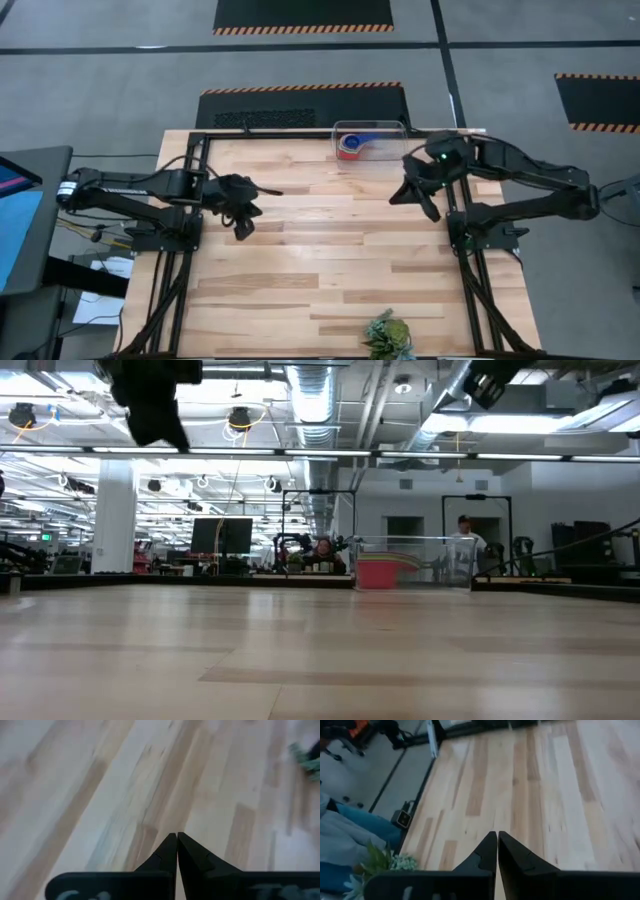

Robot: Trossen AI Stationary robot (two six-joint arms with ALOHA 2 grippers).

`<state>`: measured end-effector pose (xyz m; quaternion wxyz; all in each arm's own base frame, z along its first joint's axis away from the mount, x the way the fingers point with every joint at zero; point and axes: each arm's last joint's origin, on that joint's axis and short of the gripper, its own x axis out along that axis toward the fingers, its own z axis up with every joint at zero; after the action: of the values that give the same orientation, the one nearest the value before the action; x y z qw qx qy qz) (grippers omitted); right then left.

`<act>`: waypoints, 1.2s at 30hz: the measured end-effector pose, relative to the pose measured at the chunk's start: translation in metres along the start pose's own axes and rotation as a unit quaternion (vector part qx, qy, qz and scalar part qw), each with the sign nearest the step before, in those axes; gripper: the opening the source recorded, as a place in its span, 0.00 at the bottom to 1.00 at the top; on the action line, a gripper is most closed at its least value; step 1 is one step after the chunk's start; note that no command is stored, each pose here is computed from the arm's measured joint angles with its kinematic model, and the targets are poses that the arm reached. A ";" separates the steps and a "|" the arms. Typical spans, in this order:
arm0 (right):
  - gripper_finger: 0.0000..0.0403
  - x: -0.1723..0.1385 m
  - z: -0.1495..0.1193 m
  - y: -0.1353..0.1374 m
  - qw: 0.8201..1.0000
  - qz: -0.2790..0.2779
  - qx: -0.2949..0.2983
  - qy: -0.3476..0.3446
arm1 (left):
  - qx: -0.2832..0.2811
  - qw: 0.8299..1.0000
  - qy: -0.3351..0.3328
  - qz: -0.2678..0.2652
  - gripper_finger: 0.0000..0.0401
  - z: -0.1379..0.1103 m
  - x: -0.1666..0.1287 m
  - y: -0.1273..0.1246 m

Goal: Nest measuring cups in basket
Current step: Return to Home Position

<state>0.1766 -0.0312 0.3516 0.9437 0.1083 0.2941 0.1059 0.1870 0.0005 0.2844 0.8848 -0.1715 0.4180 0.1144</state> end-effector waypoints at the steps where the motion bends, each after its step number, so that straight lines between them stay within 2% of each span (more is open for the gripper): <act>1: 0.10 0.001 -0.005 0.001 1.000 0.004 -0.007 -0.012 | 0.010 1.000 -0.014 -0.006 0.00 0.001 -0.002 -0.001; 6: 0.10 0.015 -0.047 0.001 0.998 0.024 0.008 -0.050 | 0.021 0.998 -0.058 -0.025 0.00 -0.010 -0.009 0.004; 9: 0.10 0.022 -0.068 0.000 0.995 0.038 0.023 -0.088 | 0.022 0.989 -0.121 -0.083 0.00 -0.029 -0.005 0.011; 12: 0.10 0.026 -0.082 0.003 0.990 0.058 0.014 -0.126 | 0.011 0.966 -0.208 -0.154 0.00 -0.047 0.003 0.016; 16: 0.10 0.031 -0.098 0.006 0.985 0.069 -0.008 -0.158 | -0.024 0.936 -0.288 -0.200 0.00 -0.064 0.011 0.026; 20: 0.10 0.035 -0.109 0.005 0.980 0.050 -0.008 -0.190 | -0.030 0.921 -0.326 -0.211 0.00 -0.072 0.016 0.032; 26: 0.10 0.044 -0.129 0.000 0.973 0.054 -0.018 -0.223 | 0.005 0.894 -0.403 -0.194 0.00 -0.078 0.026 0.041; 29: 0.10 0.051 -0.144 -0.004 0.972 0.059 -0.002 -0.227 | -0.015 0.891 -0.407 -0.203 0.00 -0.088 0.037 0.048; 33: 0.10 0.052 -0.151 -0.005 0.965 0.065 -0.006 -0.253 | -0.031 0.881 -0.417 -0.222 0.00 -0.094 0.042 0.054; 36: 0.10 0.049 -0.152 -0.006 0.963 0.059 -0.008 -0.262 | -0.033 0.871 -0.439 -0.217 0.00 -0.097 0.044 0.059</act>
<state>0.1294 -0.0020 0.2021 0.9806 0.1423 0.0287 0.1314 0.1262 0.0180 0.1809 0.9736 -0.2188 -0.0652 -0.0032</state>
